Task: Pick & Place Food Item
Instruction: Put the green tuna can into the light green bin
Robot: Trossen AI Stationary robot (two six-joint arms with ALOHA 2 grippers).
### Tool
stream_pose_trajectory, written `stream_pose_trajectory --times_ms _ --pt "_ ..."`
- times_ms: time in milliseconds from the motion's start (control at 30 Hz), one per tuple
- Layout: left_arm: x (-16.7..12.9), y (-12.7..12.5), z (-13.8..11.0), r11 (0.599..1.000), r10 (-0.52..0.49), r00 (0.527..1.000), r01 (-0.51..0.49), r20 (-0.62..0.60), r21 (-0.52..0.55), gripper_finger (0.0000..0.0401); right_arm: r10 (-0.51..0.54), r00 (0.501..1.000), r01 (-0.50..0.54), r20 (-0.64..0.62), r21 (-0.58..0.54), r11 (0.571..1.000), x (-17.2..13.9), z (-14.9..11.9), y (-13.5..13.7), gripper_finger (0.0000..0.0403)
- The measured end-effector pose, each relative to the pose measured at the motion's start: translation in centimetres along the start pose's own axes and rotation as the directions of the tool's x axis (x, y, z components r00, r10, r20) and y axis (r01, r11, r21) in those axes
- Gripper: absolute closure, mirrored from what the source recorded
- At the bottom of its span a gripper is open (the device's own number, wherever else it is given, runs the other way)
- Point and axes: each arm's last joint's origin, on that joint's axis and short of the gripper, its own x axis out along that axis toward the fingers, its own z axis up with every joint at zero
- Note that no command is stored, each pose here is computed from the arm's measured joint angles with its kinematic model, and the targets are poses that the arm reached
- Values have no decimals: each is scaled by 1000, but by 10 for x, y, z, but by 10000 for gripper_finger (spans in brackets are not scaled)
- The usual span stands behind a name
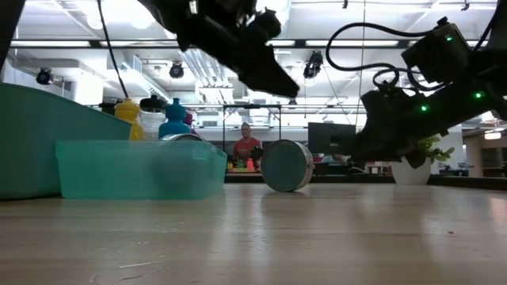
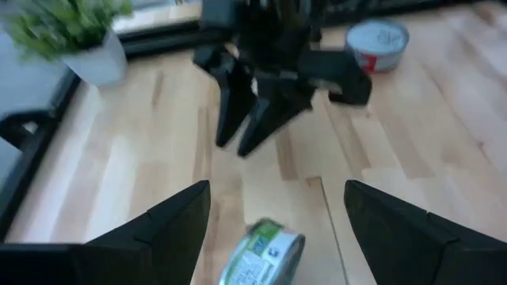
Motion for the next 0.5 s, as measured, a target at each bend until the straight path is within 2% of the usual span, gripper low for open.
stream_pose_trajectory --times_ms 167,333,500 --pt "12 8 -7 1000 -2 998 1 -56 -18 105 -13 1000 13 -16 -15 1000 -2 -5 -6 256" --pt "9 17 6 1000 -5 1000 5 -26 7 105 -15 1000 15 -18 -17 1000 -3 -5 -7 256" --pt "11 18 5 1000 -19 999 19 -39 5 105 -9 1000 9 -12 -11 1000 -2 -4 -5 256"
